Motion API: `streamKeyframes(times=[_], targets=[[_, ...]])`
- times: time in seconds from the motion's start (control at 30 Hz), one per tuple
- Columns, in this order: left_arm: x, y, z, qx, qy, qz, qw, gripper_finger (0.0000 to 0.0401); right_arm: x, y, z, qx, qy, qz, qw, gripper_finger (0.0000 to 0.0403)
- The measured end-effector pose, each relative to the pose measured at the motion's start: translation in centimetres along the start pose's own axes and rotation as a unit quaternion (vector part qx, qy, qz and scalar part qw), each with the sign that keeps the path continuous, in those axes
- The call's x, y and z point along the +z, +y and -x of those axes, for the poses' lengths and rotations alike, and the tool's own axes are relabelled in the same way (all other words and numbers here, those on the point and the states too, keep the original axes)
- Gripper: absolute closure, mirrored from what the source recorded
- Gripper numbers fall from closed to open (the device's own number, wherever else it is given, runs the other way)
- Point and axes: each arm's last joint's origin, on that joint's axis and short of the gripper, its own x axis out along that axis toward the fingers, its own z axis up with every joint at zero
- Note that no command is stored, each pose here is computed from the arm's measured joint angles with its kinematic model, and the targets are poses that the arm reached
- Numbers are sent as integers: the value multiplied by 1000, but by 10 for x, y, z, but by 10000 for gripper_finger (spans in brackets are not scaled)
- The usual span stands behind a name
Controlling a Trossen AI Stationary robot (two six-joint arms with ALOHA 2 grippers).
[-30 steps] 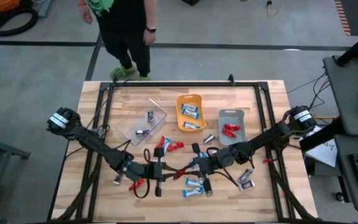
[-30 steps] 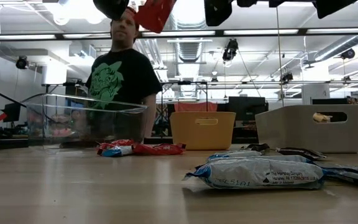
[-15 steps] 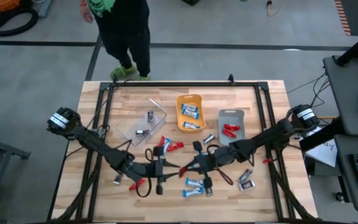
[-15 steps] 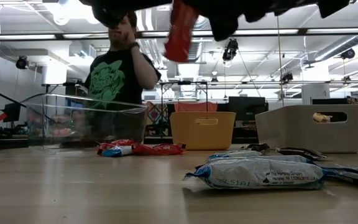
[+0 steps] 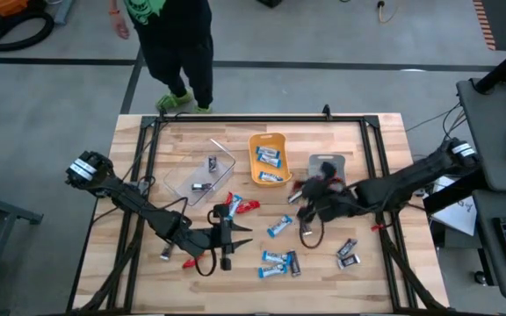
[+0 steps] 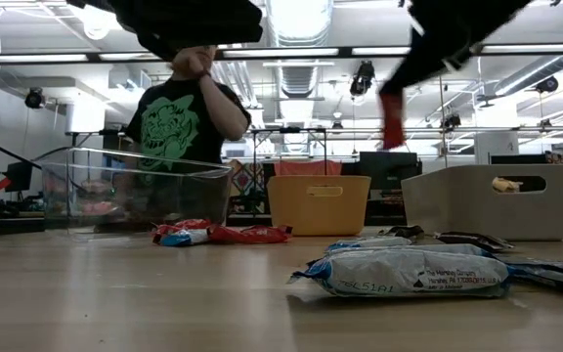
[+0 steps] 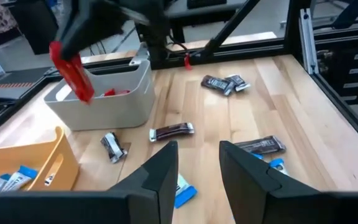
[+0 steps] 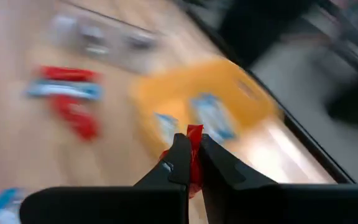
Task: Organize candy in baskets
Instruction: Put the red chocolate into the gray bin, then put the white chocolate into the yellow bin
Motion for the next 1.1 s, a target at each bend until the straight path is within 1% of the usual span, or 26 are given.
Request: streamKeyframes(times=[0.07,0.13,0.2,0.3,0.6,0.77,0.83,1.1], targets=[[0,0,0,0,-1,1,1000,299,-7,-17,3,-38,35,-49,997,390],[1,0,0,0,-3,2,1000,299,-13,-31,4,-78,63,-106,989,390],[1,0,0,0,-3,4,1000,299,-21,-41,2,-119,92,-137,979,390],[1,1,0,1,-3,5,1000,299,-28,-50,-2,-161,116,-167,966,390],[1,3,-2,4,-2,9,1000,299,-33,-54,-22,-203,138,-170,954,390],[1,3,-2,6,-2,11,1000,299,-34,-55,-28,-212,143,-171,951,385],[1,4,-2,6,-2,11,1000,299,-34,-54,-28,-213,144,-172,951,370],[1,4,-3,7,0,12,1000,299,-34,-55,-28,-211,141,-174,951,286]])
